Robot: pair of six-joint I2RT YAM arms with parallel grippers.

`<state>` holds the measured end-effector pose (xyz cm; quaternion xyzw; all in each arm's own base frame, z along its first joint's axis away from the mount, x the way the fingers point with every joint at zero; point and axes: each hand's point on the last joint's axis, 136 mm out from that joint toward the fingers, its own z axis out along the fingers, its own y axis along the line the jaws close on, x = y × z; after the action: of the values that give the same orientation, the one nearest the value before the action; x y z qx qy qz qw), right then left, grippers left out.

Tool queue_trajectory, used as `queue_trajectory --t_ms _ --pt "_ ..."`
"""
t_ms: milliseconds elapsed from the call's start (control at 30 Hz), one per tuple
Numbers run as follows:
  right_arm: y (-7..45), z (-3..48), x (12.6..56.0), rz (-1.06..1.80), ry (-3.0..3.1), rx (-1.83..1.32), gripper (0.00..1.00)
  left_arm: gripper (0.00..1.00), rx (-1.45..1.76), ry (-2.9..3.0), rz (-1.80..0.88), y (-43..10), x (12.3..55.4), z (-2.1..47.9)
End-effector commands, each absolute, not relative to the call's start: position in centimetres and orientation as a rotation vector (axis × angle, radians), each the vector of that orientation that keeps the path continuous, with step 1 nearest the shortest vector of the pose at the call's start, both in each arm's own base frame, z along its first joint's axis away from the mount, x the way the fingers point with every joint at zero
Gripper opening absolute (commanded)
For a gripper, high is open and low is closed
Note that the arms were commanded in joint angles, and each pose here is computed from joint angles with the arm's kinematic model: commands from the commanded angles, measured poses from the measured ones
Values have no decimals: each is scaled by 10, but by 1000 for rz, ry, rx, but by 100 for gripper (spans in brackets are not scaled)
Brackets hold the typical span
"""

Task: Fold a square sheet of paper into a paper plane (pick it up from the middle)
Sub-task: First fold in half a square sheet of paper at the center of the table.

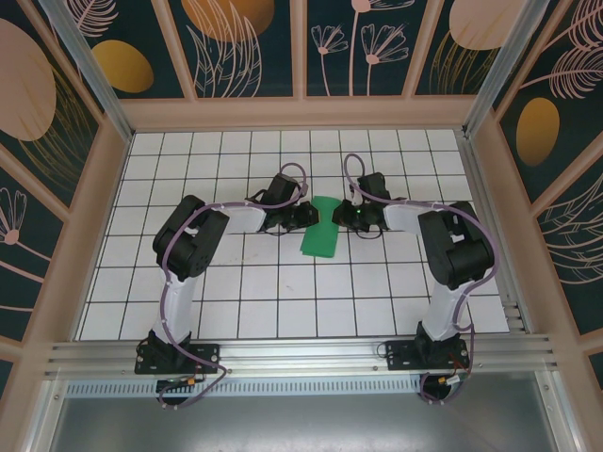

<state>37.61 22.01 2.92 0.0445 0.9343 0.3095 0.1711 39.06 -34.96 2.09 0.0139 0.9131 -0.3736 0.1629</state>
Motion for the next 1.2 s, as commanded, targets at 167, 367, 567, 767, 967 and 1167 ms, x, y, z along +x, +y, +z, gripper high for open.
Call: queue_trajectory --t_ms 167,367,567,767,967,1167 --pt "224 29 378 921 2636 119 16 20 70 2583 -1135 -354 378 38" --pt "228 24 369 947 2656 128 16 19 75 2581 -1175 -356 357 48" --pt "230 20 363 937 2673 137 16 19 91 2601 -1198 -362 330 49" --pt "227 16 362 923 2681 161 15 18 118 2630 -1221 -374 312 45" --pt "227 14 362 921 2684 169 14 18 153 2646 -1177 -384 311 43" --pt "226 14 362 918 2684 175 14 19 221 2630 -1184 -397 307 50"
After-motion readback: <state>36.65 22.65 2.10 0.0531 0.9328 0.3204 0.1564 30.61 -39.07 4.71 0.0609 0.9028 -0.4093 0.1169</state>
